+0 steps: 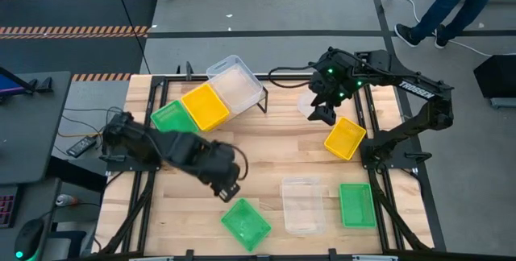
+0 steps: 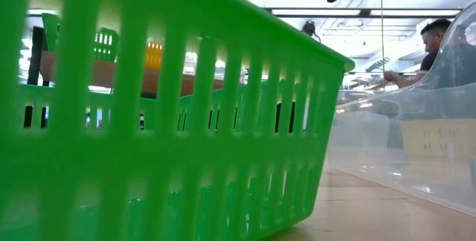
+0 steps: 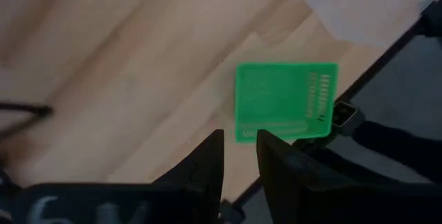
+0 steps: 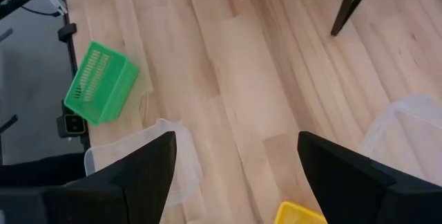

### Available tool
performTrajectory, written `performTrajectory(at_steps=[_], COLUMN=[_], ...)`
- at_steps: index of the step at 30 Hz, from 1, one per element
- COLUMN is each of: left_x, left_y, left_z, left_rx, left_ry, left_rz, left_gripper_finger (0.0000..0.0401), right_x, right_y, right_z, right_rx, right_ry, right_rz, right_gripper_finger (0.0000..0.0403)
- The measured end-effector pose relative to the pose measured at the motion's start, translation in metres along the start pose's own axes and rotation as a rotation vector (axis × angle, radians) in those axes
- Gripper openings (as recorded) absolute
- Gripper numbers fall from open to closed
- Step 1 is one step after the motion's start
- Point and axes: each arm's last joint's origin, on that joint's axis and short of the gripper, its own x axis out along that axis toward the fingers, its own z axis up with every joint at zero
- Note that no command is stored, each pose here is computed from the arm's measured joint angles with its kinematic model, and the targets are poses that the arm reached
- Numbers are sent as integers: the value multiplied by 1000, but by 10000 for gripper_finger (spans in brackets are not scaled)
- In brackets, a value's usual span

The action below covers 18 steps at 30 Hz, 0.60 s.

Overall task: Stack baskets on shelf by color
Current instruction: Stack the left green bin on top of the other green bin on the shelf

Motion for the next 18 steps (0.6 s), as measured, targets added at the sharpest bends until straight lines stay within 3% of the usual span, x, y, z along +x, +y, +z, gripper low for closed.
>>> performTrajectory(at_steps=[6,11,18], left_x=[39,81,109], left_y=[-24,-26,-33], left_z=[-21,-36,-45], left_rx=[-98,-158,-162], left_ry=[-12,4,28], left_rz=[-145,-174,-303], left_gripper_finger=[112,135,115], right_x=[0,0,0], right_y=[0,0,-1], right_z=[-1,-3,-5], right_rx=[-44,-73,-106], right_ry=[12,36,58], right_rz=[9,3,1], right_gripper_finger=[307,307,307])
